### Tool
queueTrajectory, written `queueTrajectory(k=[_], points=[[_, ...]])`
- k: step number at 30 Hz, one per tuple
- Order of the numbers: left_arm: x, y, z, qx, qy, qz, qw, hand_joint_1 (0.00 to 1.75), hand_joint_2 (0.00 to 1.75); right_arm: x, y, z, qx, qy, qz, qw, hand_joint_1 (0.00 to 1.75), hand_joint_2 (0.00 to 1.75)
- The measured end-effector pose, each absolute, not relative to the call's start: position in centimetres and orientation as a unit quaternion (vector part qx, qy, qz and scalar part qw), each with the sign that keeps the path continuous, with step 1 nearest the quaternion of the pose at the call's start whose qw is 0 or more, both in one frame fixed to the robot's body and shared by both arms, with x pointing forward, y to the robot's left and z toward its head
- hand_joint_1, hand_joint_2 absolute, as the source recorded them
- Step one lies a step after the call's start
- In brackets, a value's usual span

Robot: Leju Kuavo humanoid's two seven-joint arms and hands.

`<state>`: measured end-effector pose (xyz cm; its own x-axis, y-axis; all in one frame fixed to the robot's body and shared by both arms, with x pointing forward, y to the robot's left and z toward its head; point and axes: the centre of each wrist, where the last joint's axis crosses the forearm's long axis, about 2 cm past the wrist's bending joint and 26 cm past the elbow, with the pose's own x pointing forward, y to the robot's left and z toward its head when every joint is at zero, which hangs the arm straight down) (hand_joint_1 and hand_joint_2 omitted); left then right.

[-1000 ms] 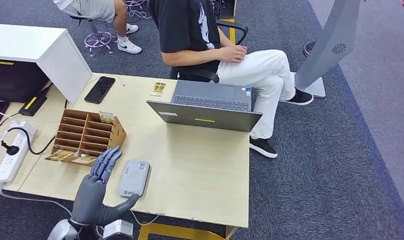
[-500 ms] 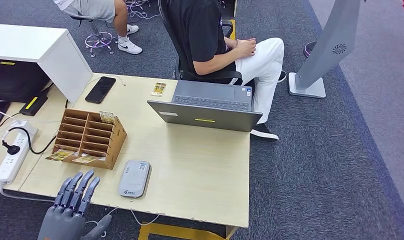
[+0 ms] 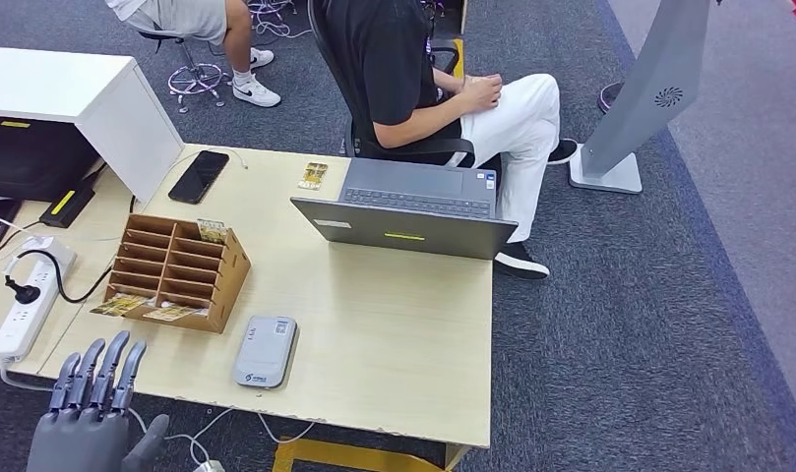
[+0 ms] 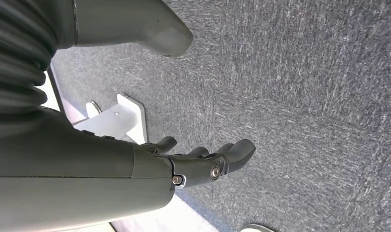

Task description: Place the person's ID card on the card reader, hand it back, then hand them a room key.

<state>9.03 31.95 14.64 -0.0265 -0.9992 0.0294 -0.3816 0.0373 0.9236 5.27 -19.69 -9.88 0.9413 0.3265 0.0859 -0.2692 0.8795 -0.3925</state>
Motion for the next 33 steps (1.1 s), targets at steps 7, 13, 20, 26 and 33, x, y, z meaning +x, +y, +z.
queueTrajectory(k=[7, 13, 20, 26, 33], points=[[10.3, 33.5, 13.9, 0.625, -0.564, -0.359, 0.403, 0.0, 1.75, 5.3, -19.6, -9.9, -0.194, -0.078, 0.168, 0.963, 0.0, 1.75], [11.4, 35.3, 13.0, 0.657, -0.549, -0.332, 0.396, 0.0, 1.75, 5.4, -19.6, -9.9, -0.197, -0.082, 0.18, 0.96, 0.0, 1.75], [14.4, 37.3, 11.4, 0.672, -0.559, -0.299, 0.382, 0.0, 1.75, 5.7, -19.5, -9.8, -0.201, -0.095, 0.211, 0.952, 0.0, 1.75], [16.4, 37.9, 10.8, 0.675, -0.562, -0.286, 0.383, 0.0, 1.75, 5.8, -19.5, -9.8, -0.201, -0.1, 0.219, 0.95, 0.0, 1.75], [17.1, 37.6, 10.7, 0.675, -0.563, -0.277, 0.388, 0.0, 1.75, 5.9, -19.5, -9.8, -0.201, -0.1, 0.219, 0.949, 0.0, 1.75]])
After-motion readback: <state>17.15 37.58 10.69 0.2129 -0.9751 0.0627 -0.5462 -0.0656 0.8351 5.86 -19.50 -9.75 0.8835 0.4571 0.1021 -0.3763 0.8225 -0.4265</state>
